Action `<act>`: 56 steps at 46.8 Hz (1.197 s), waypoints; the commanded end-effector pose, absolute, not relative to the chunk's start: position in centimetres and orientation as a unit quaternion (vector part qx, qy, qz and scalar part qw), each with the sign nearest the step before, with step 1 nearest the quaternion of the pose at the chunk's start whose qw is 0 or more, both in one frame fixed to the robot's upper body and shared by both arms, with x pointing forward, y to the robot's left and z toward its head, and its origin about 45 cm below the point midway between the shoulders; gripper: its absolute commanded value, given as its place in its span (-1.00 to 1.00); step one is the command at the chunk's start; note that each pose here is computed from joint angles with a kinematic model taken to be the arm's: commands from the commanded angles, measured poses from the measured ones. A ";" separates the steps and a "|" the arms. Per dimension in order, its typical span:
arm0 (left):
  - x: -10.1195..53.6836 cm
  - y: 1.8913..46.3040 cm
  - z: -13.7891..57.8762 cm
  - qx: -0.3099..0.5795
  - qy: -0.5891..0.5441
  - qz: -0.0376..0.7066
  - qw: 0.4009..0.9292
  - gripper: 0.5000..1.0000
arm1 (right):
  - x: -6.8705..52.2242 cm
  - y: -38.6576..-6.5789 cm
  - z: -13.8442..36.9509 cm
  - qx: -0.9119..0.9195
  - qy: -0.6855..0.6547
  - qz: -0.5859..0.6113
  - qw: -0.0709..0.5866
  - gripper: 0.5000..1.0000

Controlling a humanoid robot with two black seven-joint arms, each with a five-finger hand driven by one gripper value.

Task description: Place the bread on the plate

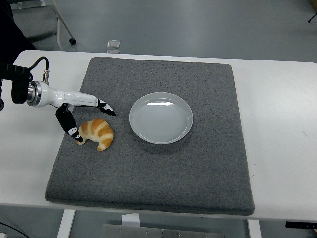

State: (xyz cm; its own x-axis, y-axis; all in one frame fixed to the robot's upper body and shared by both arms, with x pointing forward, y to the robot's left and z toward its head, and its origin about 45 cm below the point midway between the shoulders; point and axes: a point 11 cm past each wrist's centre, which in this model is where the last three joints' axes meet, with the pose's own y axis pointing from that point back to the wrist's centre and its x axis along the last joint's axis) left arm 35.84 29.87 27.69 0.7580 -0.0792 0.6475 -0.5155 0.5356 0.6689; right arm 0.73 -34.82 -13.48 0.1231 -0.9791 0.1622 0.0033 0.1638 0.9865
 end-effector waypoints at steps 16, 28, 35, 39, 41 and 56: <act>35.4 29.4 25.7 0.462 -0.336 0.132 0.810 1.00 | 0.7 -34.8 -13.5 0.484 -0.504 -0.430 0.572 0.73; 34.8 29.1 23.6 0.465 -0.357 0.122 0.801 1.00 | 0.8 -34.8 -13.5 0.484 -0.504 -0.429 0.572 0.72; 34.8 28.8 23.4 0.461 -0.364 0.126 0.799 1.00 | 0.7 -34.8 -13.5 0.484 -0.504 -0.430 0.572 0.73; 34.9 28.8 23.4 0.460 -0.365 0.128 0.799 1.00 | 0.8 -34.8 -13.5 0.484 -0.504 -0.429 0.572 0.72; 34.9 28.9 23.4 0.460 -0.366 0.129 0.799 0.99 | 0.7 -34.8 -13.5 0.484 -0.504 -0.430 0.572 0.72; 34.9 28.3 23.3 0.454 -0.380 0.121 0.797 0.49 | 0.8 -34.8 -13.5 0.484 -0.504 -0.429 0.572 0.72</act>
